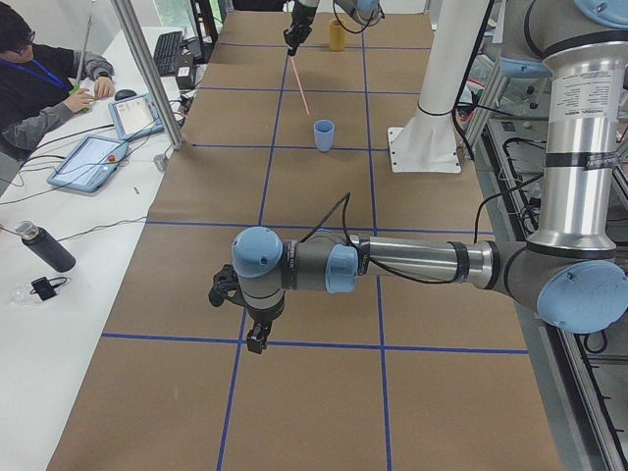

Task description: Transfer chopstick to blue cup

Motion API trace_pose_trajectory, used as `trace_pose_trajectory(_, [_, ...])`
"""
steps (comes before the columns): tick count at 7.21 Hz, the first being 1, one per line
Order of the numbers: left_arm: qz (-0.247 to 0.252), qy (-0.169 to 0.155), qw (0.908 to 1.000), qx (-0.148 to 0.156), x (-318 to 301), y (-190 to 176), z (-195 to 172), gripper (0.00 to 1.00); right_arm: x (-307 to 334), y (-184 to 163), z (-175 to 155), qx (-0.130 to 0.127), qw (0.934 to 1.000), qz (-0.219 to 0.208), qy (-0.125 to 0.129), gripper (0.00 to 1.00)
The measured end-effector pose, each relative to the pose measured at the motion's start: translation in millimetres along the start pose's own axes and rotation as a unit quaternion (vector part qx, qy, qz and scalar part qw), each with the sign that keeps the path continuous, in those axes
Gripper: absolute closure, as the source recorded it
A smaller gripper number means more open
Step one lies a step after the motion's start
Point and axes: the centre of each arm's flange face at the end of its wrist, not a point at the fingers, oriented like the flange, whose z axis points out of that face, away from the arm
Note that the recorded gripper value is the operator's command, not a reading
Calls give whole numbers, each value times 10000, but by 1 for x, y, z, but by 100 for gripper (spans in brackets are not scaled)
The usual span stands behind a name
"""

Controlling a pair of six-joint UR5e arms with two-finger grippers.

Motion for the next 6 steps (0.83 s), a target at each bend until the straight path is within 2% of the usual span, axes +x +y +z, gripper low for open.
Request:
trace_pose_trajectory(2, [2, 2, 10000, -5, 0, 0, 0, 2, -7, 26, 7, -29, 10000, -55, 78, 100])
trace_pose_trajectory(6, [-8, 9, 10000, -33, -2, 0, 4, 2, 1, 69, 33, -7, 9987, -327, 398, 100])
